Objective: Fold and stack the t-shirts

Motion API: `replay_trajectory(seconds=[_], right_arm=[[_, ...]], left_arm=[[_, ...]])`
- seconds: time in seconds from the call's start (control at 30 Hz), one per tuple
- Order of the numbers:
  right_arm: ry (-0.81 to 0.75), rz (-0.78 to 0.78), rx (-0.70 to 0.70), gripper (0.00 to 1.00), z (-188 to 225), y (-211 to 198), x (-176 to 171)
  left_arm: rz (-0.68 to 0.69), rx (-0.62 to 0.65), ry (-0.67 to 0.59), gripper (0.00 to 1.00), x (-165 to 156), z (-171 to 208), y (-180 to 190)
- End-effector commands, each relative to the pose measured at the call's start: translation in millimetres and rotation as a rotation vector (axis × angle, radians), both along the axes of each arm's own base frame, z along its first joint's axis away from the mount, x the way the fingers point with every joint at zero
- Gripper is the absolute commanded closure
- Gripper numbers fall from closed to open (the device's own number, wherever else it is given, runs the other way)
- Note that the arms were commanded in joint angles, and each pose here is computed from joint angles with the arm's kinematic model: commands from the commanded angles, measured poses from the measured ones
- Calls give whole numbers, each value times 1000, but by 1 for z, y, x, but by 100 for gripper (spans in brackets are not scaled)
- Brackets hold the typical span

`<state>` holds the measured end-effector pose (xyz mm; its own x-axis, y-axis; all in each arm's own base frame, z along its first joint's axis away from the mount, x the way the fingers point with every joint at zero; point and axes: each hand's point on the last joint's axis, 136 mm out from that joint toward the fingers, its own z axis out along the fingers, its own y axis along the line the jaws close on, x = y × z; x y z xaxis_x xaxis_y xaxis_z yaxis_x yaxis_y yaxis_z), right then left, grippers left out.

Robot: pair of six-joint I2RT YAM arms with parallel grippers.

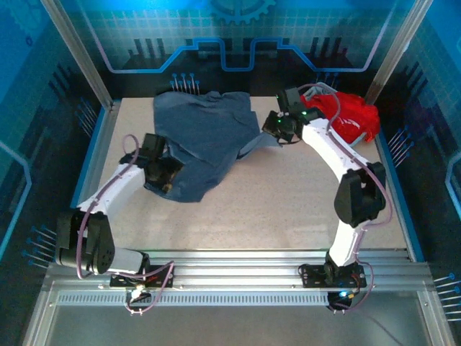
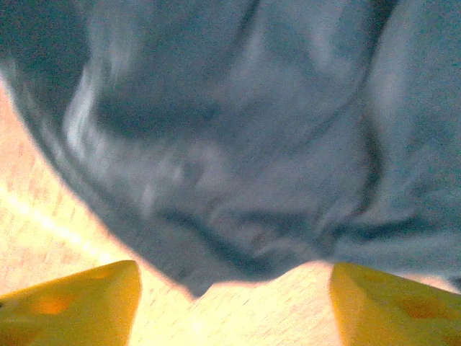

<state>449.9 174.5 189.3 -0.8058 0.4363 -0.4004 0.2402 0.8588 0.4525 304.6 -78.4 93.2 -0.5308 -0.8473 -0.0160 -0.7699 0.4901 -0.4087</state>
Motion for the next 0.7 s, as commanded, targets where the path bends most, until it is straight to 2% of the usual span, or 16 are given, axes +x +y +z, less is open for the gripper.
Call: replay_trajectory(seconds=[0.0, 0.13, 0.3, 0.4, 0.53, 0.57, 0.67], right_arm=[[49, -29, -92, 100, 2, -23, -40], [73, -7, -101, 100, 1, -33, -79], [96, 1, -110, 100, 0, -47, -119], [123, 25, -120, 100, -5, -51, -142], [143, 34, -144, 100, -15, -63, -169], [144, 31, -149, 100, -18, -67, -174], [149, 20, -164, 100, -24, -77, -179]], left_arm=[[3, -54, 220, 21, -66, -33, -24], [104, -119, 220, 15, -71, -64, -33], [125, -69, 143, 15, -35, -71, -31], [115, -15, 159, 20, -22, -78, -29], [118, 83, 159, 34, -6, -87, -15], [113, 106, 163, 40, -1, -89, -10], [103, 174, 191, 70, 11, -92, 9]])
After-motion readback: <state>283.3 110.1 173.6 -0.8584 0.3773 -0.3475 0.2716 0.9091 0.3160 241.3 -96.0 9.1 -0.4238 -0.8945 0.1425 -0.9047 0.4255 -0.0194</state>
